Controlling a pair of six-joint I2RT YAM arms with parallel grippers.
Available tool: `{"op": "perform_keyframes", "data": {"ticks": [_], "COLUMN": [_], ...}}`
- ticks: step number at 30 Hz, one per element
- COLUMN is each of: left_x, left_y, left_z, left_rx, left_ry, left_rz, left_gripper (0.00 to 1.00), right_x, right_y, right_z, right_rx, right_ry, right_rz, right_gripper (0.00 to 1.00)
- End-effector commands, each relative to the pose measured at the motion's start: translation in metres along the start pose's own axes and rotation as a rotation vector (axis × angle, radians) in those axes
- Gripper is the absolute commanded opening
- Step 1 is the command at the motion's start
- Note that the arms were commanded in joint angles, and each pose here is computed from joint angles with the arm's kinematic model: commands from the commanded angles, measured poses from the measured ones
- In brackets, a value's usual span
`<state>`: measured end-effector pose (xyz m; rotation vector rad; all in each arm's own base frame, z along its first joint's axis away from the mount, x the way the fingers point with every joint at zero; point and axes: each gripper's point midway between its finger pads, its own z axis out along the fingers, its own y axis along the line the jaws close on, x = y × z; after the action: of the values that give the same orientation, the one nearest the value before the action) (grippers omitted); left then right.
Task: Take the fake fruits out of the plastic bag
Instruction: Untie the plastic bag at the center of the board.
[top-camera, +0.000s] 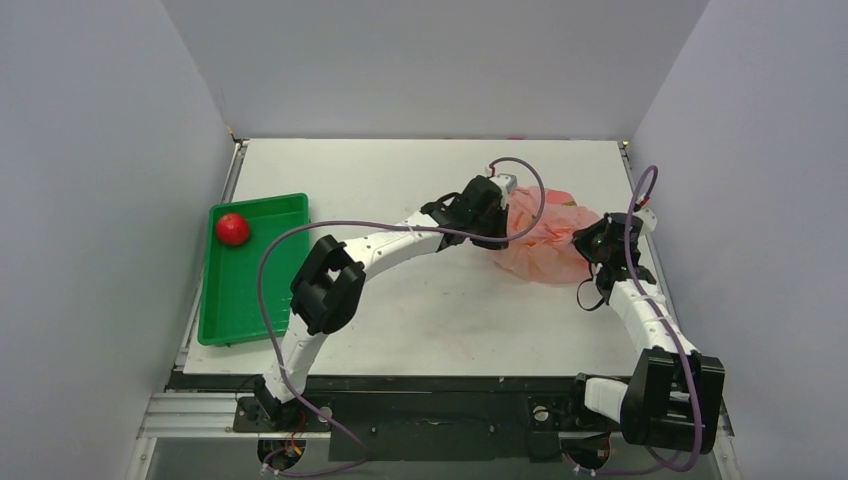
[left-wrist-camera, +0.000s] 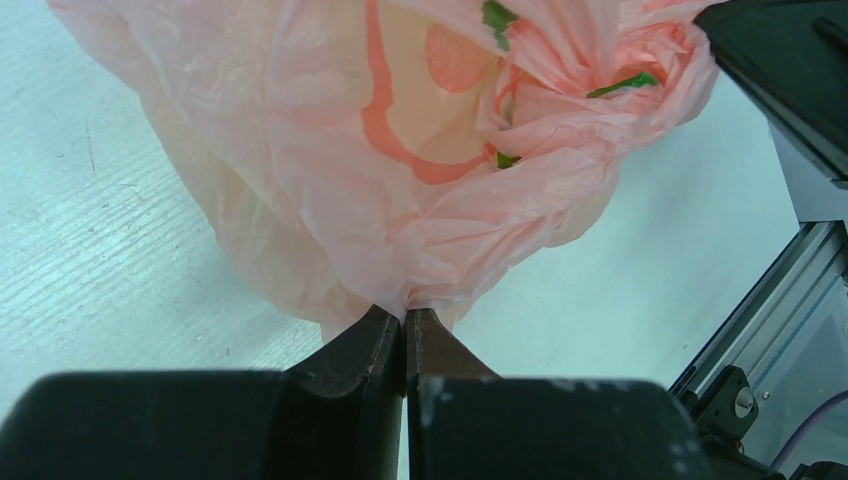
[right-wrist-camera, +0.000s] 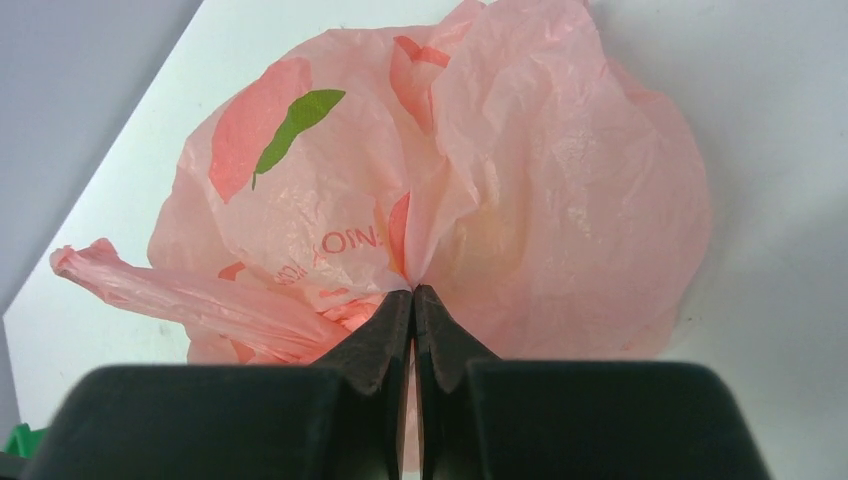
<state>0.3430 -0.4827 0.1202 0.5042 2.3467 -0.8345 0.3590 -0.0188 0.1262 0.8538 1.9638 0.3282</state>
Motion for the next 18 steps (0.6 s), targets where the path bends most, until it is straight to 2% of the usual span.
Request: {"op": "perform_keyframes", "data": {"ticks": [1, 4, 7, 8, 9, 11, 18], "left_x": [-0.021, -0.028, -0.046, -0.049, -0.058, -0.067, -0.082], "left_y": [0.003, -0.002, -0.008, -0.011, -0.012, -0.016, -0.037], "left_z": [-0.025, -0.032, -0.049, -0.053, -0.06, -0.068, -0.061], "left_rx": [-0.027, -0.02, -0.038, -0.047, -0.062, -0.062, -0.054], "left_ry": [-0.031, -0.048, -0.13, -0.15, -0.189, -0.224, -0.243], "left_rz": [0.021, 0.036, 0.062, 0.073, 0.087, 0.098, 0.145], "left_gripper": [0.0, 0.0, 0.18, 0.21, 0.29, 0.37, 0.34], "right_x": [-0.027, -0.02, -0.016, -0.015, -0.014, -0.014, -0.014], "right_y": [0.016, 0.023, 0.025, 0.025, 0.026, 0.029, 0.037], "right_z": [-0.004, -0.001, 0.0, 0.0, -0.001, -0.002, -0.007], "right_rx": [-0.089, -0.129, -0.144, -0.146, -0.149, -0.156, -0.174], "right_ry": [-0.08, -0.043, -0.026, -0.025, -0.024, -0.025, -0.028], "right_rz": [0.028, 0.021, 0.013, 0.01, 0.003, -0.006, -0.027], "right_gripper": [0.0, 0.0, 0.0, 0.0, 0.0, 0.0, 0.0]}}
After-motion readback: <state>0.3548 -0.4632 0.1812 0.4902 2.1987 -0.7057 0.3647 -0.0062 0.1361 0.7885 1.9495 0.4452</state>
